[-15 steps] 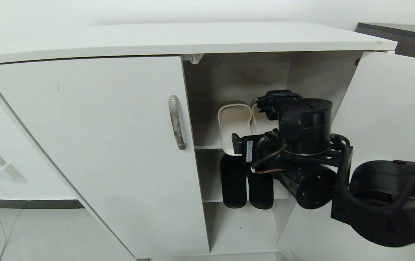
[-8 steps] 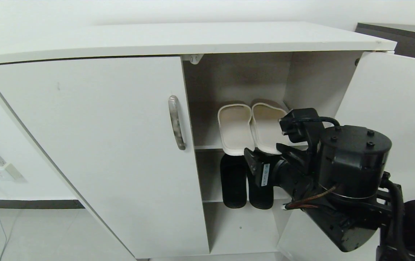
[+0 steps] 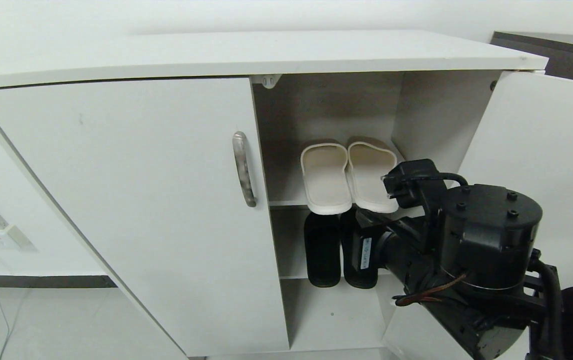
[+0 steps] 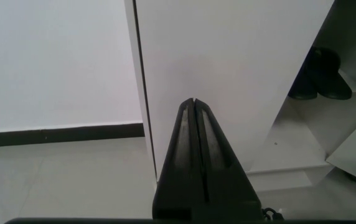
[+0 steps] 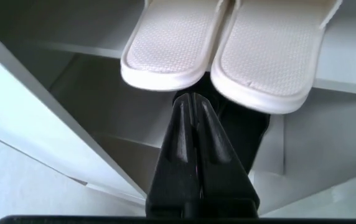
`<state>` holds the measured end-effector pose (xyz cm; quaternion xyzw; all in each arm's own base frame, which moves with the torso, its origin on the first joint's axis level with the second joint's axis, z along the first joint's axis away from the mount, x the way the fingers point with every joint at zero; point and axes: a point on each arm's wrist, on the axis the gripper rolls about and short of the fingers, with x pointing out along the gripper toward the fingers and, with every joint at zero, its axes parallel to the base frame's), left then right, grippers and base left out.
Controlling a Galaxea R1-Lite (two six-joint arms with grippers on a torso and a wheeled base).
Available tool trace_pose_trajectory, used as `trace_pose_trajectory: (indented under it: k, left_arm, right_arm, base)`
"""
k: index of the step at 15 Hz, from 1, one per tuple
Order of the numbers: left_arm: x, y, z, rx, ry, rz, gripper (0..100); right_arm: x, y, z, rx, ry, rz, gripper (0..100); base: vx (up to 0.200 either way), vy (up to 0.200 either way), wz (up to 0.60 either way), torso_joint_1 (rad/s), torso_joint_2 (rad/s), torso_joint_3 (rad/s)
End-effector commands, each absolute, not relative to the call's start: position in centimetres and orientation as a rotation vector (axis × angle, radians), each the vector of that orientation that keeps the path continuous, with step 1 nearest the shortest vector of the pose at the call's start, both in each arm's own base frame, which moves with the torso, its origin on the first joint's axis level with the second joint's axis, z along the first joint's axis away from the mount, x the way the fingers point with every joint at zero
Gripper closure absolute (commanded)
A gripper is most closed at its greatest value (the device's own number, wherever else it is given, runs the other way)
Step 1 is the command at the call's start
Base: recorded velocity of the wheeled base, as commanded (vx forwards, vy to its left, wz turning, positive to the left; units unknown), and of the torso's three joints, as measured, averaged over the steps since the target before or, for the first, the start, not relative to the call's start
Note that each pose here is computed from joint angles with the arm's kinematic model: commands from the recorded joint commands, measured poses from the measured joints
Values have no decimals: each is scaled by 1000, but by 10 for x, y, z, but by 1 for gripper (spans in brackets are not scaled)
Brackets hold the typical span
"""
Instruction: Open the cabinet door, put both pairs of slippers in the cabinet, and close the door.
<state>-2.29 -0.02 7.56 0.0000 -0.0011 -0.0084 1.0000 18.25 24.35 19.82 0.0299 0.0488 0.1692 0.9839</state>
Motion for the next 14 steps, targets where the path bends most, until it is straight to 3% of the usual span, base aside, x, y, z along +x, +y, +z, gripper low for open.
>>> trace_pose_trajectory:
  k: [1,14]
  left_arm:
    - [-23,0,76,0,-2,-17,100]
    - [-23,0,76,2,-2,-17,100]
  right_arm:
    - [181,244,197,58,100,345,100]
    - [181,245,191,46,116,346,100]
  base:
    - [0,0,0,0,0,0]
    - [-200,0,0,2,2,1]
